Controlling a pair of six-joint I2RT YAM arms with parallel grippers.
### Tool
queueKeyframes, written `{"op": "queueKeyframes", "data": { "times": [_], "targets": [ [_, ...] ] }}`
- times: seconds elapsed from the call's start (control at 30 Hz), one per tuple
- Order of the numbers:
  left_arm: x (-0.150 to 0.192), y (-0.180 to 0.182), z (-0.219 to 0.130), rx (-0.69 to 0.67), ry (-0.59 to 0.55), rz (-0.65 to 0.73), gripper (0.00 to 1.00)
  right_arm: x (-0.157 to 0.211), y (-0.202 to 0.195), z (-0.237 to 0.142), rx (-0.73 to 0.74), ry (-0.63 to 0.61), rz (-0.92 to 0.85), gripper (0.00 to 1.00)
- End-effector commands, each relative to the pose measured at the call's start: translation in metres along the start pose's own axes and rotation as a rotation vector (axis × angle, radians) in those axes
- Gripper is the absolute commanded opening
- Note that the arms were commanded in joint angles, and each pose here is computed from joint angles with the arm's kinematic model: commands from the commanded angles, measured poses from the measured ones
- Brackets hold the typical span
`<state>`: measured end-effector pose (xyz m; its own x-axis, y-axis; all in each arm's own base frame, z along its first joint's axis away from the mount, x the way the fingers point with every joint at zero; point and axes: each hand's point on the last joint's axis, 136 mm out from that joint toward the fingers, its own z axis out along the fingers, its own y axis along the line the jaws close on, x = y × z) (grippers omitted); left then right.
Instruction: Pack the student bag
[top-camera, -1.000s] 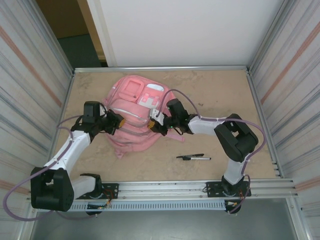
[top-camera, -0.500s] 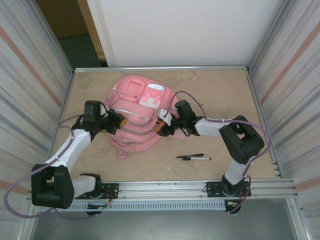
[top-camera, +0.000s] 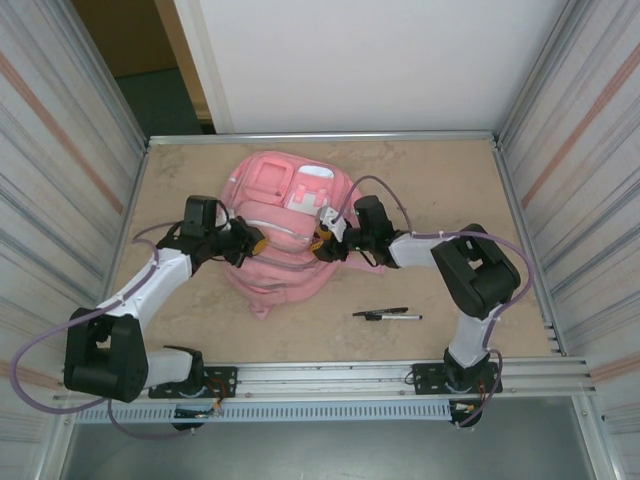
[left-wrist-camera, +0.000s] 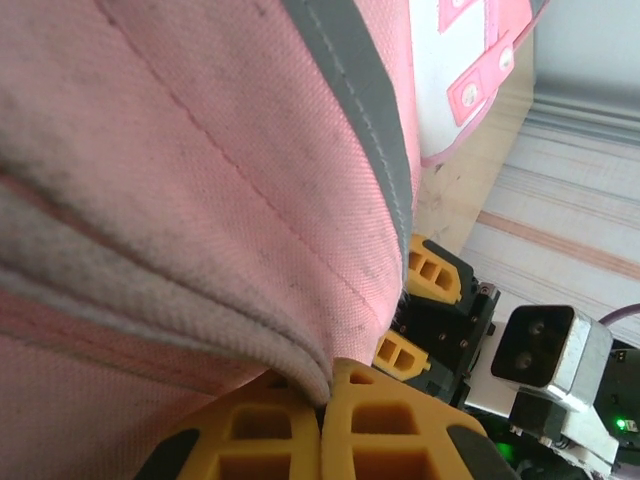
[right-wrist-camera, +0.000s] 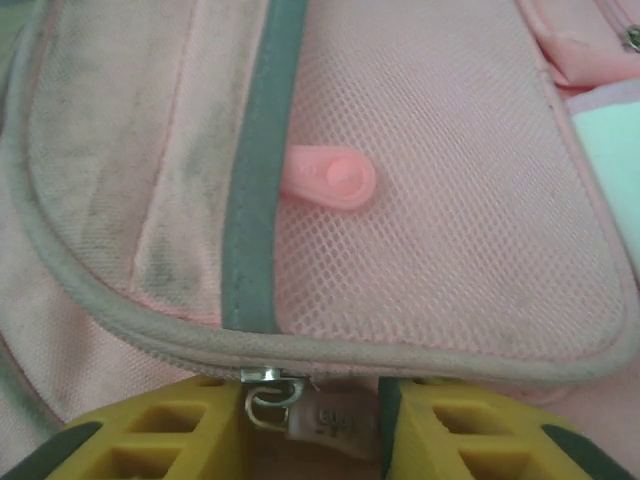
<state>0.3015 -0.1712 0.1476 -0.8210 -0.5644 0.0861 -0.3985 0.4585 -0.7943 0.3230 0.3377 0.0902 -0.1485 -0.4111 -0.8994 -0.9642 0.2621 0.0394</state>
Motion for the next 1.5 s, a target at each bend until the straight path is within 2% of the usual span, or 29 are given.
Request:
{"op": "queueKeyframes", "data": {
  "times": [0.0,0.2,0.27,0.43,0.47,0.53,0.6,0.7,0.83,1.03,1.13,1.3,1.4,1.47],
  "targets": [
    [0.015,-0.027,-0.004,0.063,0.075,0.091,0.00,-0.009,0.013,-0.003,-0.059,-0.001,-0.062,0.18],
    [0.006,-0.019,-0.002,0.048,0.039,0.075,0.00,-0.008,0.030,-0.021,-0.100,0.063,-0.159,0.11],
    [0.002,-0.016,-0.001,0.037,0.020,0.066,0.00,-0.012,0.033,-0.027,-0.104,0.074,-0.172,0.05],
    [-0.005,-0.015,0.004,0.034,0.001,0.063,0.00,-0.016,0.039,-0.030,-0.108,0.107,-0.145,0.03],
    [-0.006,-0.014,0.006,0.032,-0.003,0.057,0.00,-0.011,0.034,-0.030,-0.084,0.161,-0.073,0.03],
    [-0.009,-0.012,0.007,0.032,-0.024,0.040,0.00,0.008,0.027,-0.034,-0.038,0.399,0.097,0.04],
    [-0.015,-0.011,0.007,0.030,-0.051,0.031,0.00,0.020,0.014,-0.038,0.086,0.577,0.231,0.02],
    [-0.021,-0.010,0.010,0.034,-0.101,0.006,0.00,0.016,0.037,-0.038,-0.052,0.585,0.342,0.04],
    [-0.029,-0.018,0.014,0.065,-0.123,-0.016,0.00,0.013,0.050,-0.036,-0.104,0.611,0.473,0.05],
    [-0.035,-0.018,0.022,0.052,-0.179,-0.021,0.00,-0.002,0.096,-0.028,-0.253,0.676,0.569,0.08],
    [-0.035,-0.019,0.028,0.050,-0.171,-0.018,0.00,-0.004,0.091,-0.020,-0.226,0.674,0.666,0.09],
    [-0.025,-0.020,0.043,0.038,-0.159,0.012,0.00,-0.022,0.069,-0.002,-0.180,0.595,0.952,0.12],
    [-0.023,-0.012,0.050,0.016,-0.141,0.010,0.00,-0.033,0.068,-0.002,-0.201,0.545,1.007,0.22],
    [-0.023,-0.009,0.050,0.016,-0.106,0.028,0.00,-0.024,0.057,-0.015,-0.074,0.550,0.958,0.30]
  ]
}}
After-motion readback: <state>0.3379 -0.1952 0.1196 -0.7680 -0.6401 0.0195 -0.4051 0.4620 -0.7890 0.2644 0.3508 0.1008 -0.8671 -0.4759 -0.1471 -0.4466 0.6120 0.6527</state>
